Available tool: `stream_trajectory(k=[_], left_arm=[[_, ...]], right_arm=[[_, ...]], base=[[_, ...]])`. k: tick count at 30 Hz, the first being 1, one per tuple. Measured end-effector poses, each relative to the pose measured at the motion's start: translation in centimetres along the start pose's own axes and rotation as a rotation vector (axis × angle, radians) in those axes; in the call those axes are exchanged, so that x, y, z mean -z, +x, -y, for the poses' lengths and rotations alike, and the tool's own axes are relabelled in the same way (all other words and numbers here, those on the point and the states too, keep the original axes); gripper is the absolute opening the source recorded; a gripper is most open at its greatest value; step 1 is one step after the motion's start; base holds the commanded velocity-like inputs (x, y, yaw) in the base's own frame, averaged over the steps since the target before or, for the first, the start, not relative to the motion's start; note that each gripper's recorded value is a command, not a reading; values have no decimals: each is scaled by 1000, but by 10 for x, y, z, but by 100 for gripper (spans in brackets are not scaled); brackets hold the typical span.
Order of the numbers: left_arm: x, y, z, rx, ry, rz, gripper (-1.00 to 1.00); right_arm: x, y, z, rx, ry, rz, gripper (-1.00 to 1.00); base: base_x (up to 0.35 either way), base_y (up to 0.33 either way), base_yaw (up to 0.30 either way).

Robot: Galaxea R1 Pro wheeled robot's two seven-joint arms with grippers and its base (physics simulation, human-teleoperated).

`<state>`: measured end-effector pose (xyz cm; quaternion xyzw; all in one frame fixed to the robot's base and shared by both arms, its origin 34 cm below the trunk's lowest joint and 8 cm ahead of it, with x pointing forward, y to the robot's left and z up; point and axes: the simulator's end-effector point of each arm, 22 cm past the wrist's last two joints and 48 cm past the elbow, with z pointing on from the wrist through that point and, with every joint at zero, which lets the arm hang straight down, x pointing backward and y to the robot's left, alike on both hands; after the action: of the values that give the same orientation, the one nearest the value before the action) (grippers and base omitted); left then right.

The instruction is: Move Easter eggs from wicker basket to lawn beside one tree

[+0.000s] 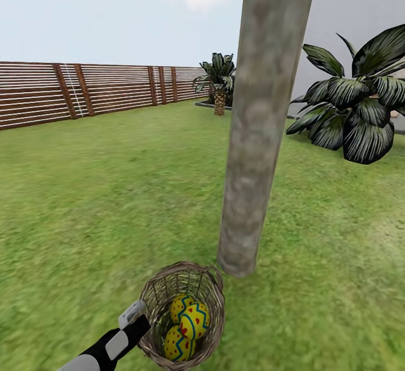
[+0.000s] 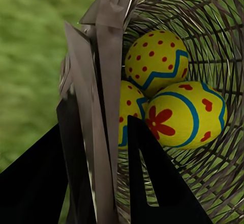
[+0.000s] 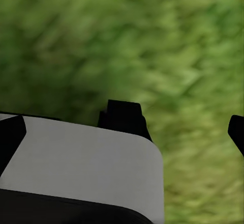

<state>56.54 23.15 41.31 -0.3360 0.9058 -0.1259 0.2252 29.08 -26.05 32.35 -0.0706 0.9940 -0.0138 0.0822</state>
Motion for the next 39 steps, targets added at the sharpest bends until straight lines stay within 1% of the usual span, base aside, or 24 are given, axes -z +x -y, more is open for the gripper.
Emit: stream_trajectory(k=[9,10,11,12,26,31,34,39], left_arm=[[0,0,0,0,0,0,-100],[0,0,0,0,0,0,100],[-1,11,-7,-1,-19,15,100],[-1,12,-7,-1,-20,14,100],[-1,10,-7,-2,-19,17,100],[-1,2,-7,-1,-18,34,100],[5,-10,-12,-1,-27,46,100],[13,-20,-10,-1,-32,45,100]], right_arm=[[0,0,0,0,0,0,100],[0,0,0,0,0,0,100],[0,0,0,0,0,-1,100],[0,0,0,0,0,-1,100],[0,0,2,-1,3,0,100],[0,0,2,-2,3,0,100],[6,-1,0,0,0,-1,100],[15,-5,2,-2,2,2,100]], base=[[0,0,0],[0,0,0],[0,0,0],[0,0,0],[0,0,0],[0,0,0],[0,0,0],[0,0,0]])
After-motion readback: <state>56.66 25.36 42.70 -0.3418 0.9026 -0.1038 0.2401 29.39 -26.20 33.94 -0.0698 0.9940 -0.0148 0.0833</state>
